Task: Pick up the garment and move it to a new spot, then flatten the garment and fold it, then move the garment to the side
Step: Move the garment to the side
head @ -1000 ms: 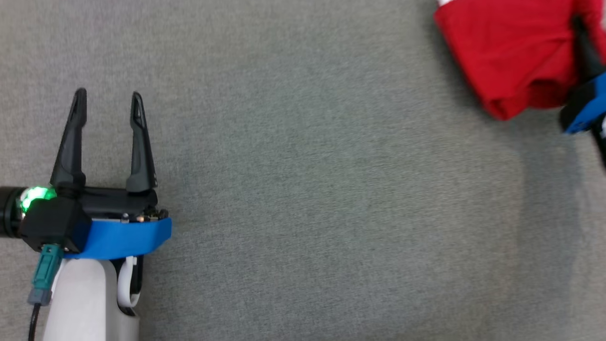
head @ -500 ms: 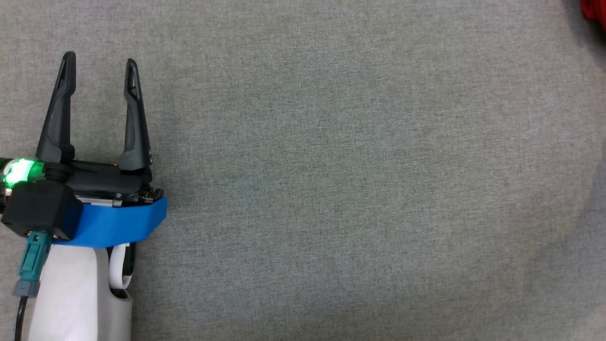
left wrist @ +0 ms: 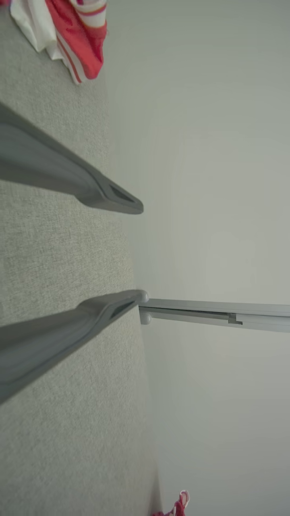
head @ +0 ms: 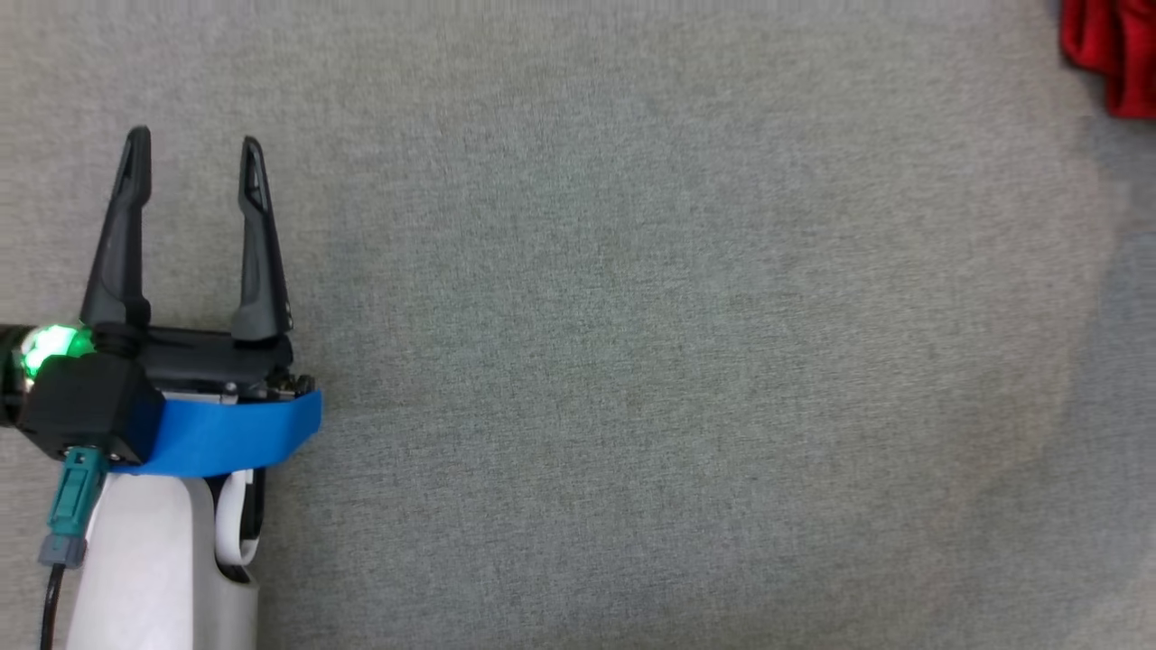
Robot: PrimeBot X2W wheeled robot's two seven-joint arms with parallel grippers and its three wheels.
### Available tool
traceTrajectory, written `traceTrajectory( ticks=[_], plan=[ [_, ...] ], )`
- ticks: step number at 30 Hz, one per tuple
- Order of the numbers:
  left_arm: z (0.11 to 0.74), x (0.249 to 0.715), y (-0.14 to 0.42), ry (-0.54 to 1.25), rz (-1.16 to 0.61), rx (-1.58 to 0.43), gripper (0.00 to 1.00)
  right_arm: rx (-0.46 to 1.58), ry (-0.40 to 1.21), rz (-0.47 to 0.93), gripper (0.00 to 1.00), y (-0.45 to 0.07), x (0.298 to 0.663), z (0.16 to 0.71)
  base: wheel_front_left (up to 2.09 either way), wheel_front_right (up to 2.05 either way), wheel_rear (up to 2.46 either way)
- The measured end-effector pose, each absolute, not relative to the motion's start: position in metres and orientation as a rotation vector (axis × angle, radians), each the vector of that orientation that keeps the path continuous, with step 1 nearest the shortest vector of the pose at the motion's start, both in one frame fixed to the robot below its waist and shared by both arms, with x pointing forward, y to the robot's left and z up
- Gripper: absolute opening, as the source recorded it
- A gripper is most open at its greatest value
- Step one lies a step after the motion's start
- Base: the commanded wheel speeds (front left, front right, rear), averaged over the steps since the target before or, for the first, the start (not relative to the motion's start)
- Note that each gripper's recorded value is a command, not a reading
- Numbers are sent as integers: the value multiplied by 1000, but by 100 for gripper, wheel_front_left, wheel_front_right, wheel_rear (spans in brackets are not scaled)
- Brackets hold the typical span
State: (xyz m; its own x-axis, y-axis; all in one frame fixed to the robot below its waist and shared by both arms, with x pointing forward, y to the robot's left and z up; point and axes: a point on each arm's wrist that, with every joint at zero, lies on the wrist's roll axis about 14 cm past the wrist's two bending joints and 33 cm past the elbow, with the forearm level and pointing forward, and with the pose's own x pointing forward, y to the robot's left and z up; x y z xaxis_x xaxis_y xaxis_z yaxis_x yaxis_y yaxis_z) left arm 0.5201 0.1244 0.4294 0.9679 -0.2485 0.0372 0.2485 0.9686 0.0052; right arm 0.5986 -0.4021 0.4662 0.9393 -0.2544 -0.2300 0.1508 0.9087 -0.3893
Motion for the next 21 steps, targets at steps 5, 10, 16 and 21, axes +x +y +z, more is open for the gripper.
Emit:
traceTrajectory(
  ticks=[5, 10, 16, 21],
  plan=[
    [445, 504, 130, -40, -224, -15, 100, -320, 101, -121, 100, -353, 608, 516, 0, 0, 0],
    [454, 481, 139, -21, -185, -23, 100, -274, -13, 6, 100, -291, 587, 539, 0, 0, 0],
    [463, 447, 149, 2, -146, -34, 100, -197, -64, 113, 100, -232, 544, 543, 0, 0, 0],
    [476, 425, 157, -14, -119, -32, 100, -118, -81, 159, 100, -205, 507, 541, 0, 0, 0]
  ],
)
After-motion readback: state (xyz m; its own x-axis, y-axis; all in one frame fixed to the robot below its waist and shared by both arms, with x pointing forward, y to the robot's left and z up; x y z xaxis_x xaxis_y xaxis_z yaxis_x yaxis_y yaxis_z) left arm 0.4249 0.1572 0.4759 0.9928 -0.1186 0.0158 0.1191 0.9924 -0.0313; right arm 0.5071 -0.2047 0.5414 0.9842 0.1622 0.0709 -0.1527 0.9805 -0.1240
